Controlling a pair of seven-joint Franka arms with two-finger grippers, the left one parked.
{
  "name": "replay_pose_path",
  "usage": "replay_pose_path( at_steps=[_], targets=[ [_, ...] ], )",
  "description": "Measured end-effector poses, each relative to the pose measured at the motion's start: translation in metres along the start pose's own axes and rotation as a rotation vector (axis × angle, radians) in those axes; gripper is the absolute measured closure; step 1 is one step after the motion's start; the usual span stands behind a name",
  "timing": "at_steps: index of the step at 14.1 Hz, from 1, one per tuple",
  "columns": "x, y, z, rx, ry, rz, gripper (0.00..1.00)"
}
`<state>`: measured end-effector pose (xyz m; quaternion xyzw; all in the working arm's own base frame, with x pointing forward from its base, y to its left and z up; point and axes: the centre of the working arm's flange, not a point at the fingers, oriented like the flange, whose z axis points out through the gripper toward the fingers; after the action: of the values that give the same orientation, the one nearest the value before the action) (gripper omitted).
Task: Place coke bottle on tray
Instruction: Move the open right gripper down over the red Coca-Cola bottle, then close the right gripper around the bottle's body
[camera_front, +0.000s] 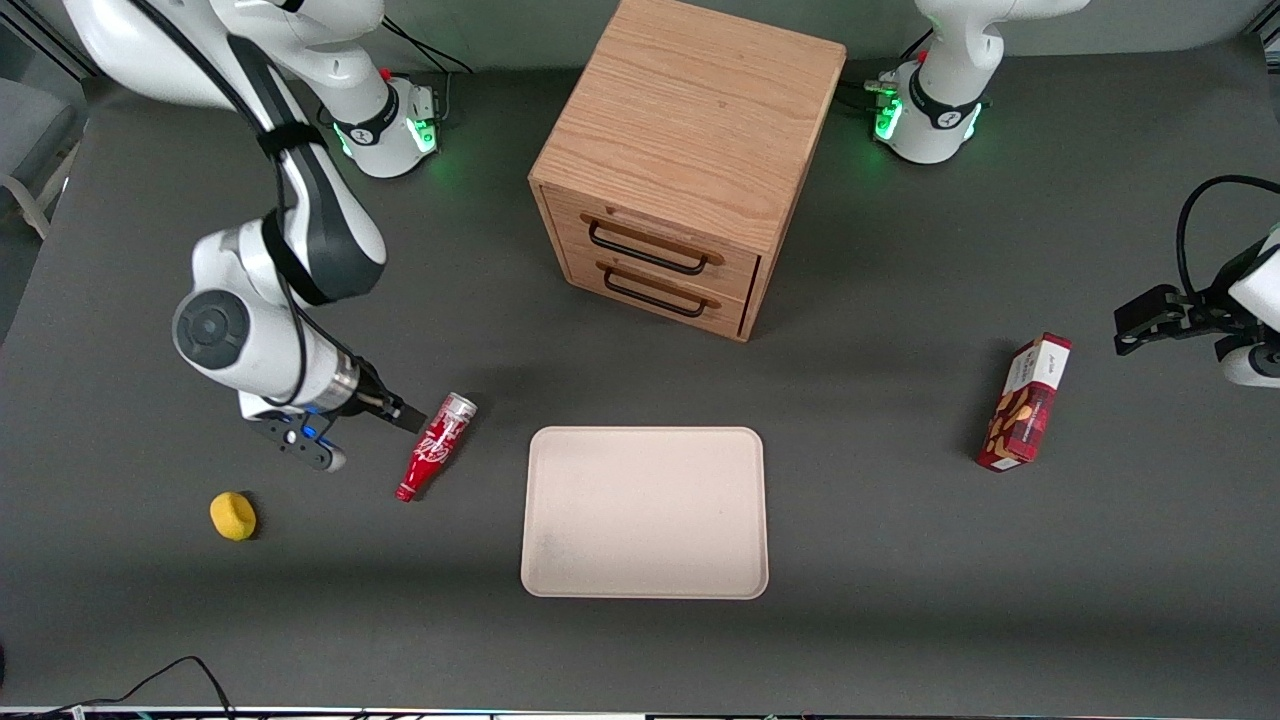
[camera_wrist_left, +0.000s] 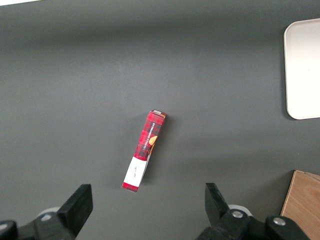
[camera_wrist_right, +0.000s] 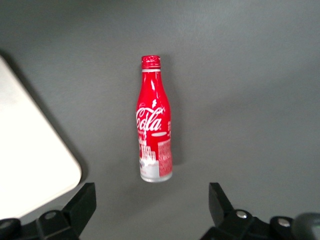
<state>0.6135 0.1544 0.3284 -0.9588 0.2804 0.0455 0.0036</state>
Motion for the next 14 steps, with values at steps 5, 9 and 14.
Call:
replay_pose_path(
  at_steps=[5,9,14],
  targets=[
    [0.011,-0.006,0.044,-0.011,0.038,0.076,0.00],
    [0.010,-0.014,0.079,-0.033,0.053,0.090,0.00],
    [0.006,-0.020,0.107,-0.050,0.062,0.088,0.00]
  ],
)
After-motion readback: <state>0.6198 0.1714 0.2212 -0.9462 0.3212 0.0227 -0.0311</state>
